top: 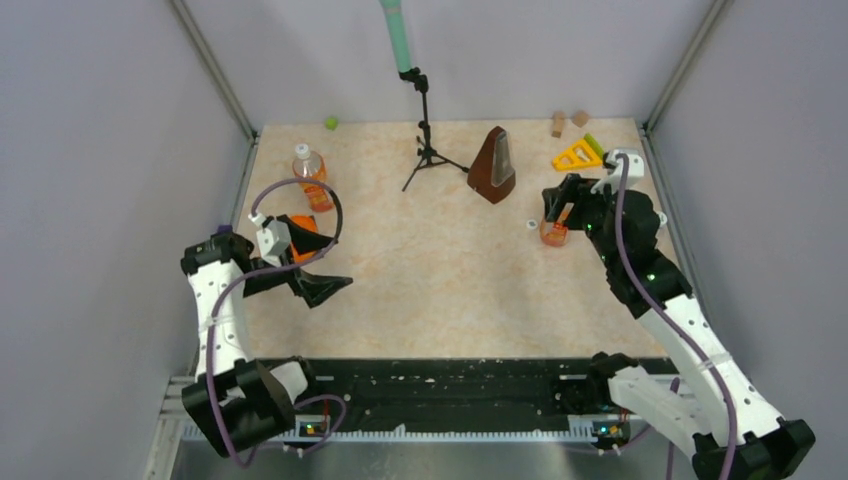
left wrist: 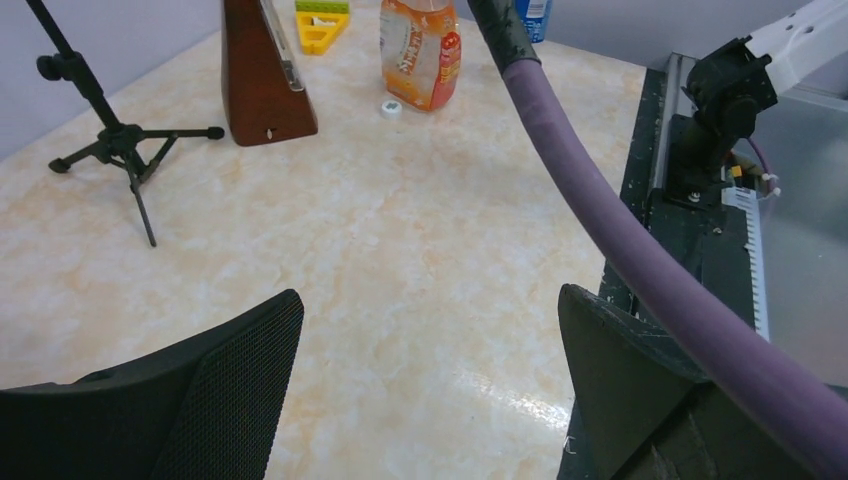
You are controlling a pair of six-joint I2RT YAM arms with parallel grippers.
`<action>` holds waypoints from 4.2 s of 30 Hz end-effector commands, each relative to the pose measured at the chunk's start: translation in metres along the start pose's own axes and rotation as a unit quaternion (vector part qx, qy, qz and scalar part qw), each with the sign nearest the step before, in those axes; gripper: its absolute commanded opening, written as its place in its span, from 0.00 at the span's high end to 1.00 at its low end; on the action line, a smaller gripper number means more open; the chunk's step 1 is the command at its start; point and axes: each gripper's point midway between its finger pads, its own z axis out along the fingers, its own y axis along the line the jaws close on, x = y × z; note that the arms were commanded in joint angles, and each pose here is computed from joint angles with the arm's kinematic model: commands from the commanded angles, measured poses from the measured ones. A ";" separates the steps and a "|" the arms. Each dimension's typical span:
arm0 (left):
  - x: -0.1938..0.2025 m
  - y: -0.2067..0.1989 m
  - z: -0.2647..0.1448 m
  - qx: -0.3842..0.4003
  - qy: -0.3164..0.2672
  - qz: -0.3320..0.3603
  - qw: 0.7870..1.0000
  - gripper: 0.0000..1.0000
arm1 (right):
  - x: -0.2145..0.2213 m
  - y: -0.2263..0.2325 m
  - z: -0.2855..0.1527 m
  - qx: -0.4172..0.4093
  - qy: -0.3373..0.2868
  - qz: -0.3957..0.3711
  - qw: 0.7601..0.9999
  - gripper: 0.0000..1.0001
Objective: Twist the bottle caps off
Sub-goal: Place the plastic bottle at the center of the board, then pick up the plastic bottle at the center of the board.
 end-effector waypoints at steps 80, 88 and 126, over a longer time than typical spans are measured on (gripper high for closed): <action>-0.055 0.070 0.031 -0.414 -0.155 -0.038 0.896 0.02 | -0.011 0.072 -0.012 -0.052 0.051 -0.041 0.996 0.27; -0.054 0.099 -0.041 -0.596 -0.188 -0.092 0.775 0.02 | 0.024 0.151 0.004 -0.158 0.088 -0.066 0.981 0.28; 0.029 0.291 -0.029 -0.674 -0.057 -0.013 0.736 0.05 | 0.052 0.163 -0.035 -0.233 0.076 -0.048 0.968 0.25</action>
